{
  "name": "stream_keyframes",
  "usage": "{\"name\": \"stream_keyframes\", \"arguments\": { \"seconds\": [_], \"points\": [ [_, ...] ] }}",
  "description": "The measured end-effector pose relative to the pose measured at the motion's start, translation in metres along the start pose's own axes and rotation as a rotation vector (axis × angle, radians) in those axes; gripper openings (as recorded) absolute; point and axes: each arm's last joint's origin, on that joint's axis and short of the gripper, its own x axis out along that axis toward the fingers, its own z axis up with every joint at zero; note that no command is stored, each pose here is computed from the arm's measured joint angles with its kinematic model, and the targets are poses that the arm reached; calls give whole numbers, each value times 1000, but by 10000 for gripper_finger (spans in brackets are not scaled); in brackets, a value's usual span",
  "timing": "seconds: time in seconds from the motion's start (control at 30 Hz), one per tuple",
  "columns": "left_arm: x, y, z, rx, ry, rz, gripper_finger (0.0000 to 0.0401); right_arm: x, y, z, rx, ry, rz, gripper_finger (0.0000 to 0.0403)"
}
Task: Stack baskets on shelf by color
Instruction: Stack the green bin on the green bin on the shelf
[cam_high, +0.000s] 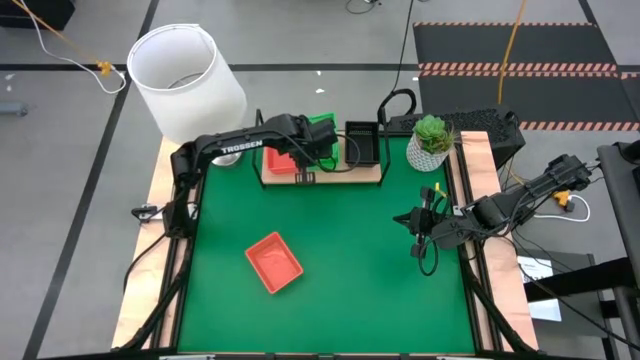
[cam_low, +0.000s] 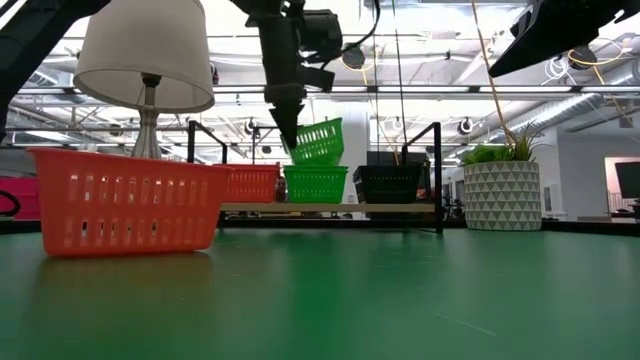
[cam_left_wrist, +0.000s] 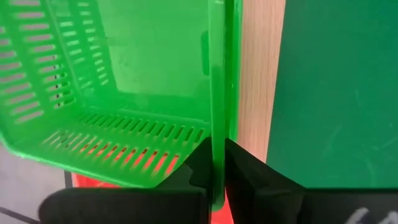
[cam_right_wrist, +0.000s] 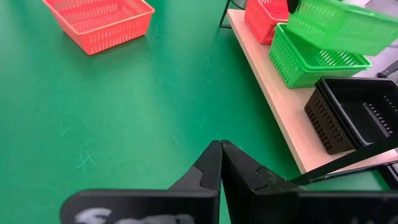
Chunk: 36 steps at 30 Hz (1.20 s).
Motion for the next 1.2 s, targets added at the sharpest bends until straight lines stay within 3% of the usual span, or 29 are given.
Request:
{"name": "stream_keyframes", "arguments": {
  "seconds": [0.37,0.77,1.2],
  "points": [
    [4,-1,1,11,11,-3,29,0,0,0,0,0,0,0],
    [4,0,1,3,10,21,85,0,0,0,0,0,0,0],
    [3,-2,3,-30,-5,12,88,0,0,-1,-5,7,-2,0]
  ]
}}
